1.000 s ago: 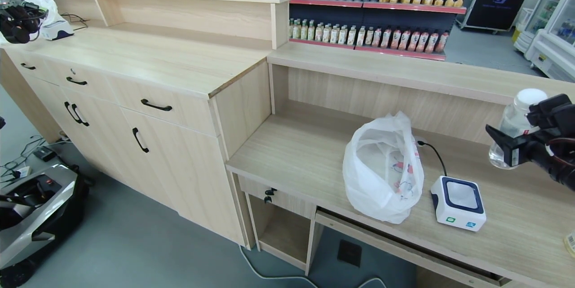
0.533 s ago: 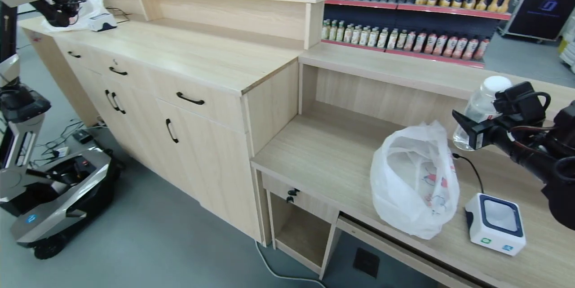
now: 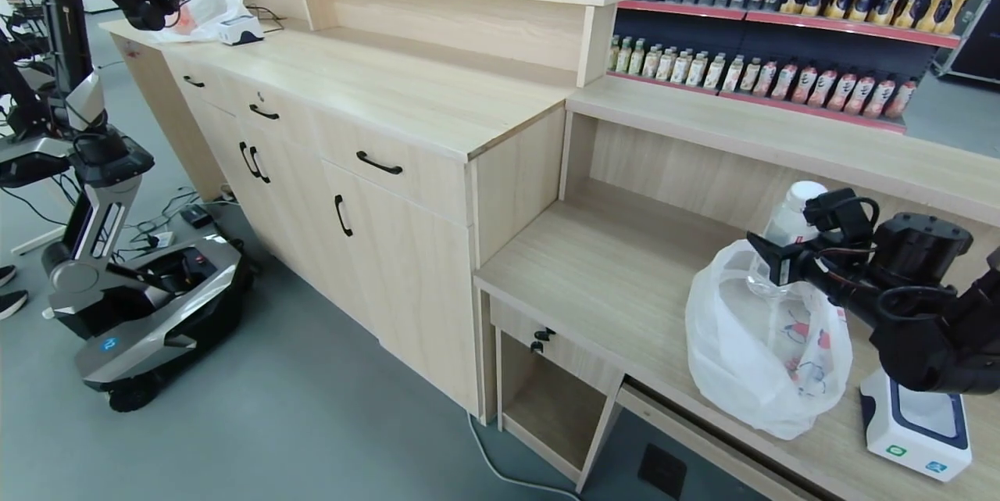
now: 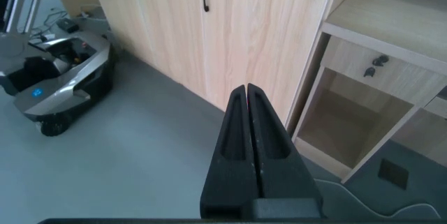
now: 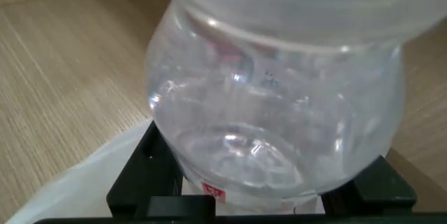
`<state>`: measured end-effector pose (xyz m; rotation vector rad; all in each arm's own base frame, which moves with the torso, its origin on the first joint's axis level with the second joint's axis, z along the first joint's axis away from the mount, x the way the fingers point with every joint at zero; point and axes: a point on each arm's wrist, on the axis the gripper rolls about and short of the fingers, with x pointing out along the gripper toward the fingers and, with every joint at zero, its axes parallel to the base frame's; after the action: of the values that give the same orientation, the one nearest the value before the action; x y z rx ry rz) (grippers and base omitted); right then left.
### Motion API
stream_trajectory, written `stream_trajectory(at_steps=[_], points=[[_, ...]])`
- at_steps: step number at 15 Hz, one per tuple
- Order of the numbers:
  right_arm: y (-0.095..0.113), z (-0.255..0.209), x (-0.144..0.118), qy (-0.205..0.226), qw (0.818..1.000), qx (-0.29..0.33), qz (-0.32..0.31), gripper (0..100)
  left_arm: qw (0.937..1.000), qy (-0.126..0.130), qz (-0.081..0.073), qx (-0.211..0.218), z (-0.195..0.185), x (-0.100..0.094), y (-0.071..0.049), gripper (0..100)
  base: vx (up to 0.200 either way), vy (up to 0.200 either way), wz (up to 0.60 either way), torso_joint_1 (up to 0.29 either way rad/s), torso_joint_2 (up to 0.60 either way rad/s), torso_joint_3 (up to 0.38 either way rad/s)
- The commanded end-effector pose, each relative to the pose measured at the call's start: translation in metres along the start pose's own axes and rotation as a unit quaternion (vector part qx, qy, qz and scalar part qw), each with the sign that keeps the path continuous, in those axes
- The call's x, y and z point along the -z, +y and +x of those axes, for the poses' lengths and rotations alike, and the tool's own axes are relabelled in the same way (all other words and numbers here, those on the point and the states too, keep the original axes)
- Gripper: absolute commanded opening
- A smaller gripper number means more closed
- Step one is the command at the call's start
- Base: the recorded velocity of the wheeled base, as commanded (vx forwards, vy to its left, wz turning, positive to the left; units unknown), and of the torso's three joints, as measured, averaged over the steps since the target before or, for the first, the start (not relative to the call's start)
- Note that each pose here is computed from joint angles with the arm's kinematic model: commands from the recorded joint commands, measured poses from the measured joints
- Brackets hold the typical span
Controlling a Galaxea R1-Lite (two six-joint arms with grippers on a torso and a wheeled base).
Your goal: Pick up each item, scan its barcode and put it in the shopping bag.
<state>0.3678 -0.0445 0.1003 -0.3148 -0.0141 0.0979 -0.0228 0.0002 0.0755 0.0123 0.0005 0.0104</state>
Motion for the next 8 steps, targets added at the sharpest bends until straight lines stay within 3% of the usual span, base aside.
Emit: stream_trajectory(at_steps=[1, 8], points=[[-0.005, 0.004, 0.026, 0.032, 0.999, 0.005, 0.007, 0, 1.0000, 0.000, 0.000, 0.000, 0.000, 0.000, 0.000, 0, 0.000, 0.000, 0.00, 0.000, 0.00, 0.000], [-0.006, 0.023, 0.046, 0.047, 0.996, 0.004, 0.070, 0, 1.0000, 0.000, 0.000, 0.000, 0.000, 0.000, 0.000, 0, 0.000, 0.000, 0.00, 0.000, 0.00, 0.000]])
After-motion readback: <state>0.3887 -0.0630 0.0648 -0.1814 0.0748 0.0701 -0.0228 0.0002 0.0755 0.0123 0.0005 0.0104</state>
